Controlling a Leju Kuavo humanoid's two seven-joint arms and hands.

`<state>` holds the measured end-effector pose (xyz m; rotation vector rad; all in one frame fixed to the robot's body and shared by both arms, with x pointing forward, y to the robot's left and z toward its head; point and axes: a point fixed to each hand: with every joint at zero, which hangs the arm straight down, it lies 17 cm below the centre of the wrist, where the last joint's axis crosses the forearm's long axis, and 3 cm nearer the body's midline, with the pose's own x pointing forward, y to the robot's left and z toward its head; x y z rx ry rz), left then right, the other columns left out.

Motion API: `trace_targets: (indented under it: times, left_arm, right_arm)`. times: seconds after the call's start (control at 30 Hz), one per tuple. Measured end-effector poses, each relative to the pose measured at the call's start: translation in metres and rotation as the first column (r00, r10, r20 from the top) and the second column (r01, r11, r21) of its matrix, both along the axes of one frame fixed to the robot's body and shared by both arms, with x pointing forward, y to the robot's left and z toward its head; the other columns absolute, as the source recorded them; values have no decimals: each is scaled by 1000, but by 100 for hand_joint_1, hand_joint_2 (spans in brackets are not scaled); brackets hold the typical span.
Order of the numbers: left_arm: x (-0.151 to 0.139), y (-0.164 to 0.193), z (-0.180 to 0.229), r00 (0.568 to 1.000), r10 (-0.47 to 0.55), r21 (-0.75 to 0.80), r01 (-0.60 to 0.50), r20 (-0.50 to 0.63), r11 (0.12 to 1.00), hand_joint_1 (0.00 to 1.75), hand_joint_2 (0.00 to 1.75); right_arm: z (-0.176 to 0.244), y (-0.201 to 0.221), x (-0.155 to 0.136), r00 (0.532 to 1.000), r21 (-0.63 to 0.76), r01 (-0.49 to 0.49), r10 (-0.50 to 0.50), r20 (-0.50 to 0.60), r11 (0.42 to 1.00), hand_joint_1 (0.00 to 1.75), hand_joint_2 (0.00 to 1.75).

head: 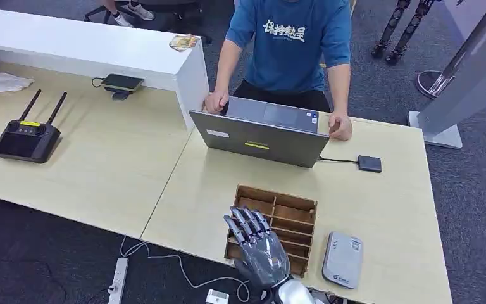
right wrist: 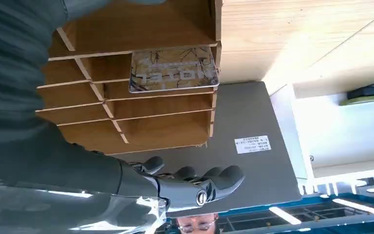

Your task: Pass the card to the sensor for recognition and then transmit it.

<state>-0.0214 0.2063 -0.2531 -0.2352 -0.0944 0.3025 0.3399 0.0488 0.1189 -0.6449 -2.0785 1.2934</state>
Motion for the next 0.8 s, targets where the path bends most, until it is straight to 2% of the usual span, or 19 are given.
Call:
trace_targets:
  times: [0.8]
  left_arm:
    - [0,0,0,1000,0,0,0,0,1000,0,0]
  right_arm:
    - [-9,0,0,1000,-19,-2,1,-26,1000,0,175]
